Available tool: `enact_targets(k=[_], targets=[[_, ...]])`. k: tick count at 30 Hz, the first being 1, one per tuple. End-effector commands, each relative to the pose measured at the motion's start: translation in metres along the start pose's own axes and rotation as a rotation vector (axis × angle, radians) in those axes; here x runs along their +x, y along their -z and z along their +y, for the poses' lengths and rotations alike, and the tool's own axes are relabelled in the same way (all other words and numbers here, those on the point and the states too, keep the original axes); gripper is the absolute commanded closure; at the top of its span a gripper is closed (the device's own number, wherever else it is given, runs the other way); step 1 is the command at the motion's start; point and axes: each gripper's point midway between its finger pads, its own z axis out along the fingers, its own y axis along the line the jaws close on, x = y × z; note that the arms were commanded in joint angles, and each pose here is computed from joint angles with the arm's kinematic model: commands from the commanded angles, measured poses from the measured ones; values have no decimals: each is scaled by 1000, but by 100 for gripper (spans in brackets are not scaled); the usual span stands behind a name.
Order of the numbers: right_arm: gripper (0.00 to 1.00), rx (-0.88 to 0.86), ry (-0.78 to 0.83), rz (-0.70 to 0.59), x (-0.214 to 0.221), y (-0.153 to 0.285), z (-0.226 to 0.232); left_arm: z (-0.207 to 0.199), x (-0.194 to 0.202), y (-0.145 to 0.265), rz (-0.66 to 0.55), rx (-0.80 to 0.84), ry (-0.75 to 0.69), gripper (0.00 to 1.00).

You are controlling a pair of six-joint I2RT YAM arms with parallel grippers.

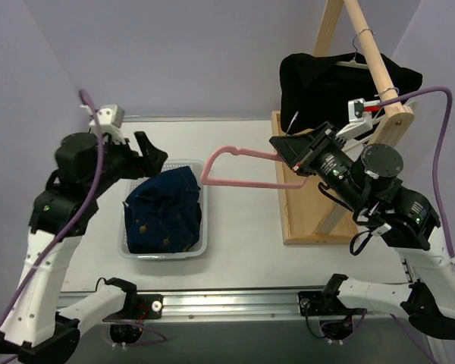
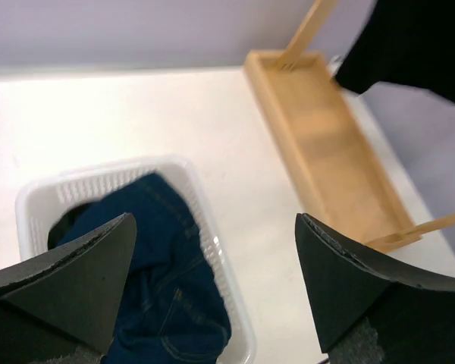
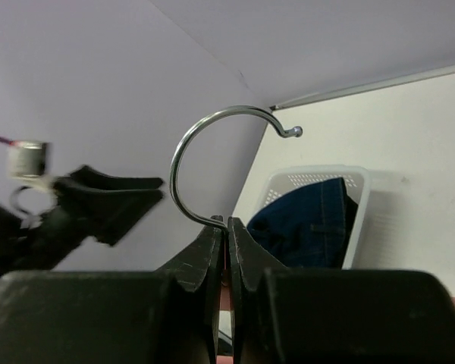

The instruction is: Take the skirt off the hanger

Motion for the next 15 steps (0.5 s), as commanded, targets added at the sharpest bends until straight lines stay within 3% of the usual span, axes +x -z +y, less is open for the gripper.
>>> enact_targets(k=[1,4,5,8,12,15], targets=[[100,39,7,26,13,-7,-11,-33,-39,35,-104,138,-57,6],[100,97,37,46,21,-12,-25,-84,-69,46,-184,394,-54,5],[100,116,47,47,23,-15,-28,-107,-68,56,-165,533,-57,5],[100,170,88,57,25,-17,-39,-140,-76,57,-138,738,-28,5],[100,209,119,62,25,-17,-47,-162,-65,62,-45,901,-24,4],[100,226,134,68,26,-18,-50,-163,-58,65,-29,919,-45,5]])
